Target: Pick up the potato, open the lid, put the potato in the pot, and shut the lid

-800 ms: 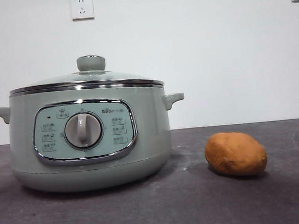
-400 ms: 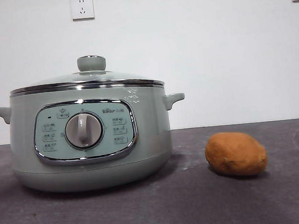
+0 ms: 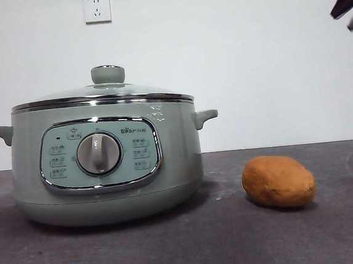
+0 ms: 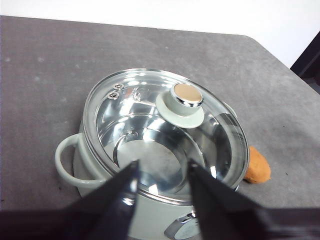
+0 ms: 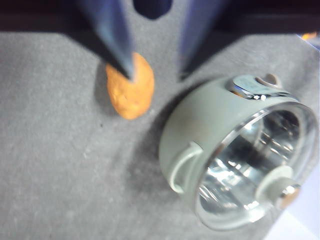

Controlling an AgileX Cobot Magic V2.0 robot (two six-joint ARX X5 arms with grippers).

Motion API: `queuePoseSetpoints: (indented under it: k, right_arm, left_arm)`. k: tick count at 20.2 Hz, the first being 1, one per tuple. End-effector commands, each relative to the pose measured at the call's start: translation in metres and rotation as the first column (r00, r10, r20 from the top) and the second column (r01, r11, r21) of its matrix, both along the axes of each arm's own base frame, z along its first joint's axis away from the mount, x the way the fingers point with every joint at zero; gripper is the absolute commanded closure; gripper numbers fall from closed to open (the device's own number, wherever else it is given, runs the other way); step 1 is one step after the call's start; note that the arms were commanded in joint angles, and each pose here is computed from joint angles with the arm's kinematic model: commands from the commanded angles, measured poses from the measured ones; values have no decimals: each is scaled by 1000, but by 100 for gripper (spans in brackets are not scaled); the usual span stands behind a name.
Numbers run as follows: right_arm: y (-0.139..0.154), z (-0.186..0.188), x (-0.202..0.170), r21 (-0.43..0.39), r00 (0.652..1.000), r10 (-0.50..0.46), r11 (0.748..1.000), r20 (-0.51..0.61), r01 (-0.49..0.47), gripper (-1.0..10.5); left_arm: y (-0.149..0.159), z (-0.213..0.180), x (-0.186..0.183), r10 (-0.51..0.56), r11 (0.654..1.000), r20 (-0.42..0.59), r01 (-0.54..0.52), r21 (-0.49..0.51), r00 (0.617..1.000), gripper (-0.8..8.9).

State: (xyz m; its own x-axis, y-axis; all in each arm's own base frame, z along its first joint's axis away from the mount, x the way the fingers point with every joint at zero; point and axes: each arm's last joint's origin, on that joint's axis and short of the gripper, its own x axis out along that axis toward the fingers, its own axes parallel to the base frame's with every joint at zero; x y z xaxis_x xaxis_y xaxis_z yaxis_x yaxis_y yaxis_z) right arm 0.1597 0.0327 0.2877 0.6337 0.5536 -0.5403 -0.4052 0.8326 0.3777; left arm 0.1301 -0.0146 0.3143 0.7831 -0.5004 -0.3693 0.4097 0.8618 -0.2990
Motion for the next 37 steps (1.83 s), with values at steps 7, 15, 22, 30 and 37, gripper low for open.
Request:
queuePoseSetpoints:
  k: [7,15,22,30,37]
  right_arm:
    - [35,-5,29,-114,994,70,990,-83,-80,487]
    - [101,-50,76,-384,973,65,911,-223,-149,486]
    - [118,-105,105,-418,946,55,888,-319,-193,486]
    - [120,-115,109,-421,940,52,885,-337,-200,959]
    - [107,-79,85,-421,939,45,886,-342,-196,946]
  left_arm:
    - [0,-4,15,-15,1000,-28,15,3,999,468]
    - [0,-3,15,-11,1000,-18,12,5,1000,468]
    - [0,-4,16,-7,1000,-18,7,8,1000,468]
    - [0,-4,15,-7,1000,-19,7,7,1000,468]
    - [-2,-2,24,-15,1000,0,15,-27,1000,468]
